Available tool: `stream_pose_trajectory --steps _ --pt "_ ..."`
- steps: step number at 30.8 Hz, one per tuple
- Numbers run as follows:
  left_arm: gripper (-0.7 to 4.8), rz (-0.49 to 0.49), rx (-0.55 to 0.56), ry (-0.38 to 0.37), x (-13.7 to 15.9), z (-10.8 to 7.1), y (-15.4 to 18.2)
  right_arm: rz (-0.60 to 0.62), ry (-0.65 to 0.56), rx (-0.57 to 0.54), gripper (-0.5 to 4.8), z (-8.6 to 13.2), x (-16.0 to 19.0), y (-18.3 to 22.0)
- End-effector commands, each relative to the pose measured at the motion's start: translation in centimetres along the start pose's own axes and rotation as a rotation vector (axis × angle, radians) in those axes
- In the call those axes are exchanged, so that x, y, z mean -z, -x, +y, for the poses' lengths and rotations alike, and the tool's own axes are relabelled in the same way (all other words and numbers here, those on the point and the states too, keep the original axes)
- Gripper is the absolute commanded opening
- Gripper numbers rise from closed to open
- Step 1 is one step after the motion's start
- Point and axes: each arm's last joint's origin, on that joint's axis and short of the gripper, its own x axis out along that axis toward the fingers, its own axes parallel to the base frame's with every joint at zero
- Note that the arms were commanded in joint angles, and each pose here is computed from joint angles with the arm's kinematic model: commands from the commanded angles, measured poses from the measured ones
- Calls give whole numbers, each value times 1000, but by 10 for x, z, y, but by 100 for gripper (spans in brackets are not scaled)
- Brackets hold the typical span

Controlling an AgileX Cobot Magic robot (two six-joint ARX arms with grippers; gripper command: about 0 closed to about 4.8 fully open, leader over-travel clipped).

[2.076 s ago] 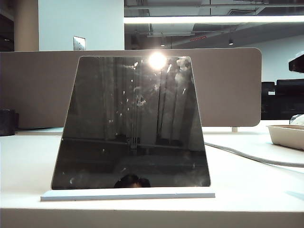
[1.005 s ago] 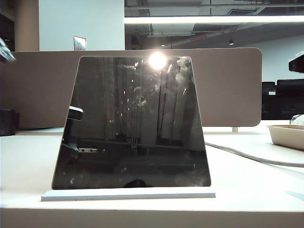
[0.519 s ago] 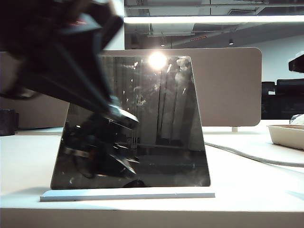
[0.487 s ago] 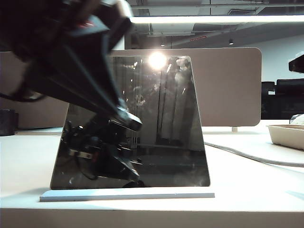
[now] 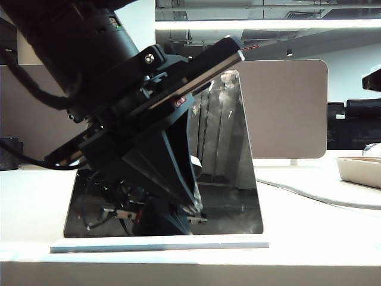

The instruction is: Push the base of the mirror on the table to move it forward for a short distance.

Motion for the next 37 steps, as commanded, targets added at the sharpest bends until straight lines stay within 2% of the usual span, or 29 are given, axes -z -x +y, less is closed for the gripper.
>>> stream_pose_trajectory --steps 1,4,9,25,33,37 --pt "-2 -44 -51 41 -3 2 0 -15 0 -2 22 0 -2 0" --pt "-2 -66 -119 48 -3 5 0 -15 0 -1 22 0 -2 0" --pt "-2 -68 -159 48 -3 7 -5 -15 0 -2 22 0 -2 0" --pt "-2 -3 -206 92 3 13 -27 -15 0 -2 22 0 -2 0" --pt "-2 -13 -201 103 2 13 -34 -15 0 -2 22 0 -2 0" --pt "-2 -18 -214 139 -1 18 -37 -15 0 -2 22 0 -2 0"
